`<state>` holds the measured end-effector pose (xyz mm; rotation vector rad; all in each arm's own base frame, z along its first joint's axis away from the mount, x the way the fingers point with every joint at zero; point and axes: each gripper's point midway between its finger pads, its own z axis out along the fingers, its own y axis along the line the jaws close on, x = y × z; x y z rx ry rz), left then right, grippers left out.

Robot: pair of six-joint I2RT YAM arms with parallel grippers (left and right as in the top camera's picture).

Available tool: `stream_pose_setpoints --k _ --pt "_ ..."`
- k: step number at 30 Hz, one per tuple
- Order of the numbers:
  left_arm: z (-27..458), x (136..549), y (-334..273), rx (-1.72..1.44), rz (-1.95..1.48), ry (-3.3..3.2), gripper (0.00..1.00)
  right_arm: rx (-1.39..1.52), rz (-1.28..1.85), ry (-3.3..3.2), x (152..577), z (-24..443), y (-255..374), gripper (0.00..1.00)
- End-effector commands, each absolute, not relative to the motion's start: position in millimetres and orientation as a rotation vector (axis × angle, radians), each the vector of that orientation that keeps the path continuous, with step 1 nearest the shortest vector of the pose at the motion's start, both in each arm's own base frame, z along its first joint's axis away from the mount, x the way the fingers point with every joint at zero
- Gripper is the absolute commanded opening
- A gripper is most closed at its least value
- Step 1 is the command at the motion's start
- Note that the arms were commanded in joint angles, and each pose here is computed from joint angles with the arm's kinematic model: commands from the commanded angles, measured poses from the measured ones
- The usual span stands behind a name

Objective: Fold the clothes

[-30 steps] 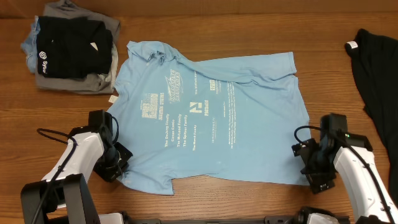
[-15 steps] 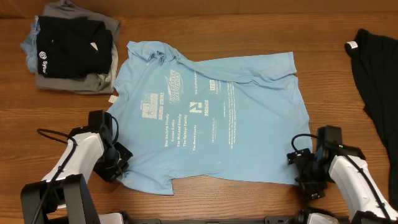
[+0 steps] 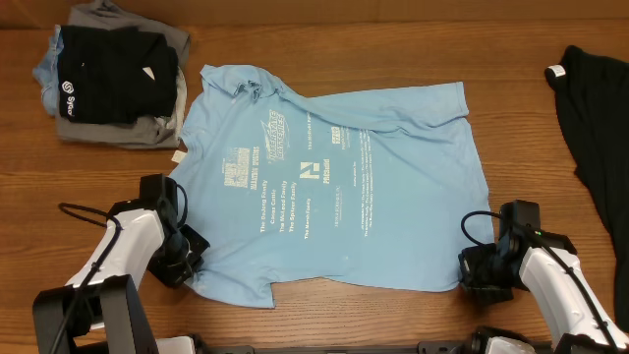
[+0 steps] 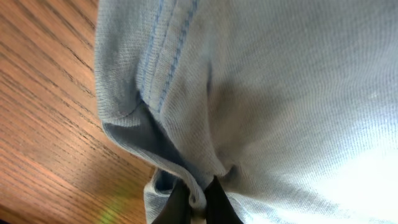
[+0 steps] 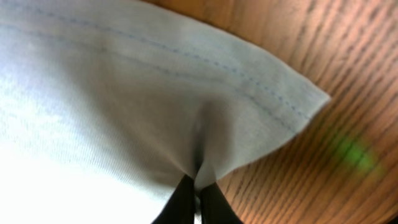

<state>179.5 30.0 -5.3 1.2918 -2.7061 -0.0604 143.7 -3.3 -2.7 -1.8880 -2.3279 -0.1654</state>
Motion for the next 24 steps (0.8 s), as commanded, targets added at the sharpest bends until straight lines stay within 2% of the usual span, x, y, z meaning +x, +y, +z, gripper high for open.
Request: stream_pose_setpoints --k 1,14,24 --pt "-8.2 159.8 24.4 1.234 -0.065 -2.633 0.04 -1.895 -0.136 -2.32 138.6 -3.4 -5.4 0.04" --pt "59.7 149.7 23.6 1.259 -0.05 -2.694 0.04 -1.913 -0.016 -2.349 137.9 38.6 -20.2 0.04" --pt "112.6 172.1 24.7 1.382 0.103 -2.96 0.04 -2.027 -0.206 -2.526 172.0 83.8 -26.2 0.04"
